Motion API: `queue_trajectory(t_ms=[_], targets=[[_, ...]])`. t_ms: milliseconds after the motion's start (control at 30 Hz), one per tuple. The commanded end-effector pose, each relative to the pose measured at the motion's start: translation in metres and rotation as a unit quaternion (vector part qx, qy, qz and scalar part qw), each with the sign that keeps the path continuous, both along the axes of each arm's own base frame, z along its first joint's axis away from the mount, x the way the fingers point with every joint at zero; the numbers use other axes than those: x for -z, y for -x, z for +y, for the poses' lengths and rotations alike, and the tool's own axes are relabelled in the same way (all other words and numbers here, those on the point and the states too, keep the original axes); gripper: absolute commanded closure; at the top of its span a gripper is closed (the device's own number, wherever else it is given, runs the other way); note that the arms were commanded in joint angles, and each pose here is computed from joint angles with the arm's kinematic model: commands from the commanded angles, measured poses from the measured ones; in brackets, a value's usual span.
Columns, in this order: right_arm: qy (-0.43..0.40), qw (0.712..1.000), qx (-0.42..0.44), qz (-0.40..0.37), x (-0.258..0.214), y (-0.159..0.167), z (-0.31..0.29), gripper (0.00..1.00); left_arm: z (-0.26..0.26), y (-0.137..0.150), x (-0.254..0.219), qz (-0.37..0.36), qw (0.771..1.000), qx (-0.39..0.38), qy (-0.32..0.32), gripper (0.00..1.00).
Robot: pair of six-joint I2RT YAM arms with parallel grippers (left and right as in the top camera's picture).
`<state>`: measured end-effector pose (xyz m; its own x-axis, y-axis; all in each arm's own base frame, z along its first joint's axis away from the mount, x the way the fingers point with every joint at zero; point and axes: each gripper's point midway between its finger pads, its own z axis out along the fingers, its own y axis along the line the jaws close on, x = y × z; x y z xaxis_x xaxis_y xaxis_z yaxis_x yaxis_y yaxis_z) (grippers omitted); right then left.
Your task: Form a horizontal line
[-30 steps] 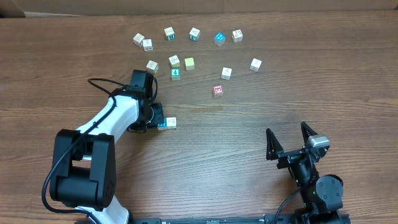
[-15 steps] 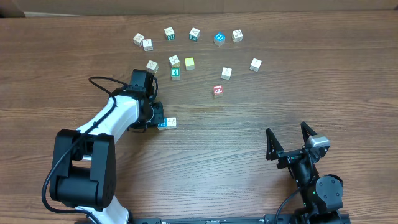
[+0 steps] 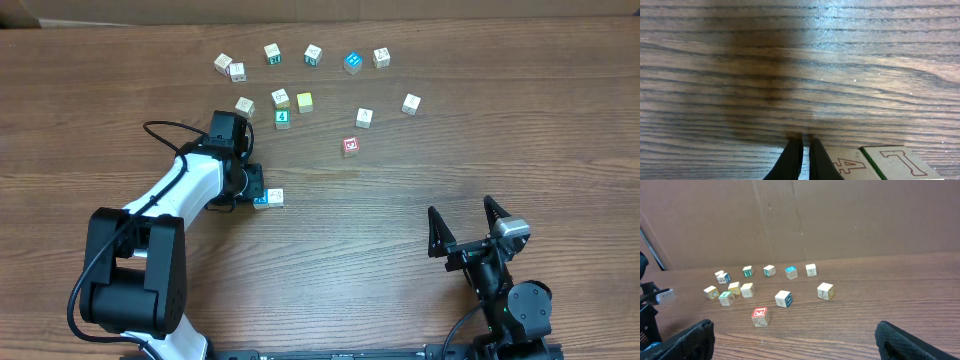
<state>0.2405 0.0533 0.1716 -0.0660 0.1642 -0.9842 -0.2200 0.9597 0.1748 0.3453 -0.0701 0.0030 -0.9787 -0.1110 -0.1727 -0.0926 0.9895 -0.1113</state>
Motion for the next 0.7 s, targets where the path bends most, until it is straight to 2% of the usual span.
queue_trajectory(t_ms=[0,667], targets=[[0.000,1.000,0.001,-0.002,0.0017,-0.0002,-0.0005,0.00,-0.0038,0.0040,0.0062,0.007,1.000,0.016,0.002,0.96],[0.000,1.000,0.001,-0.002,0.0017,-0.0002,-0.0005,0.00,-0.0042,0.0024,0.0059,0.004,1.000,0.016,0.003,0.96]])
